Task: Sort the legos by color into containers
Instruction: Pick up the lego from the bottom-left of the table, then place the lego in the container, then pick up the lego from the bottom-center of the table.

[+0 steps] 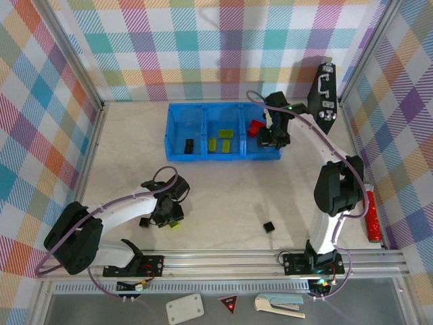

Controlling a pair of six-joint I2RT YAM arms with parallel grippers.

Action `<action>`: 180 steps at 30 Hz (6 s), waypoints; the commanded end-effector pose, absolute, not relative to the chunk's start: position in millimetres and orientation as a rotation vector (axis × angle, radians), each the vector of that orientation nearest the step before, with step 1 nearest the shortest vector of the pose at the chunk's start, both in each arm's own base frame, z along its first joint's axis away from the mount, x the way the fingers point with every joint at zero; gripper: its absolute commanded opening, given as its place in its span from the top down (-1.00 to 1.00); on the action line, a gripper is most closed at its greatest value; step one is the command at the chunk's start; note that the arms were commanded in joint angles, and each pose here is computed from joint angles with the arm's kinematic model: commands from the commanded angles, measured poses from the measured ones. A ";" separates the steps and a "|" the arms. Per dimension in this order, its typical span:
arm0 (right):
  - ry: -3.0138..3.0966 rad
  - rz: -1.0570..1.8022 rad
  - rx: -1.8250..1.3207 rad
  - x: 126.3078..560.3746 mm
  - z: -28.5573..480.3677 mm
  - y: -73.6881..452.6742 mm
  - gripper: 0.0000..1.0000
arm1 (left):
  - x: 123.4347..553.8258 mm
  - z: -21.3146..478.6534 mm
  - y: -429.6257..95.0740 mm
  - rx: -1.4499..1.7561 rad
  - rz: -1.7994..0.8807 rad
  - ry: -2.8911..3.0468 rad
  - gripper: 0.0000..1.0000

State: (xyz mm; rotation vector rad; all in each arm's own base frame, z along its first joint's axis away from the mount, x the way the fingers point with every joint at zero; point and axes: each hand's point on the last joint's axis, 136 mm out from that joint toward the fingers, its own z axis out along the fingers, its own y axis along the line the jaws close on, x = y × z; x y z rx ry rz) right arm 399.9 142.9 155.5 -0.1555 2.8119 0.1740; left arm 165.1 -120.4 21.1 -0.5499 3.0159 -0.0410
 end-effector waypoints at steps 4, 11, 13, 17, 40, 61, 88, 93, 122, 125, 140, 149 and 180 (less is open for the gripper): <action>2.797 0.172 -0.165 391.2 168.2 138.4 0.04 | 169.1 24.2 -125.6 -0.526 -0.042 3.008 0.21; 2.800 0.179 -0.159 387.1 168.3 138.2 0.05 | 177.2 34.5 -130.8 -0.484 -0.065 2.989 0.25; 2.802 0.177 -0.158 384.7 168.7 136.9 0.05 | 181.1 38.7 -134.0 -0.457 -0.074 2.985 0.25; 2.806 0.166 -0.152 378.9 169.4 133.6 0.05 | 193.0 47.1 -144.7 -0.411 -0.111 2.969 0.25; 2.884 0.129 -0.025 304.3 148.1 106.2 0.05 | 307.6 86.0 -255.4 -0.006 -0.285 2.936 0.25; 2.874 0.088 0.047 275.1 160.7 89.7 0.05 | 447.9 130.9 -313.8 0.161 -0.668 2.726 0.27; 2.853 0.070 0.052 262.0 172.0 81.8 0.06 | 486.7 81.8 -354.9 0.157 -0.973 2.698 0.16; 2.852 0.071 0.058 258.5 172.9 80.5 0.06 | 486.9 87.7 -352.5 0.159 -0.957 2.687 0.14; 2.969 0.178 0.028 231.1 139.9 109.2 0.07 | 426.1 170.4 -281.1 0.158 -0.672 2.677 0.08; 2.997 0.174 0.006 221.3 131.7 118.4 0.07 | 416.3 174.9 -268.8 0.132 -0.671 2.678 0.07; 3.151 0.077 -0.116 173.9 82.5 152.7 0.06 | 375.2 181.1 -192.7 0.001 -0.596 2.652 0.06; 3.248 -0.029 -0.181 140.0 52.3 148.7 -0.04 | 362.6 184.4 -173.9 -0.028 -0.557 2.609 0.06; 3.266 -0.080 -0.256 129.0 34.8 165.9 0.20 | 356.1 190.8 -143.2 -0.108 -0.512 2.590 0.04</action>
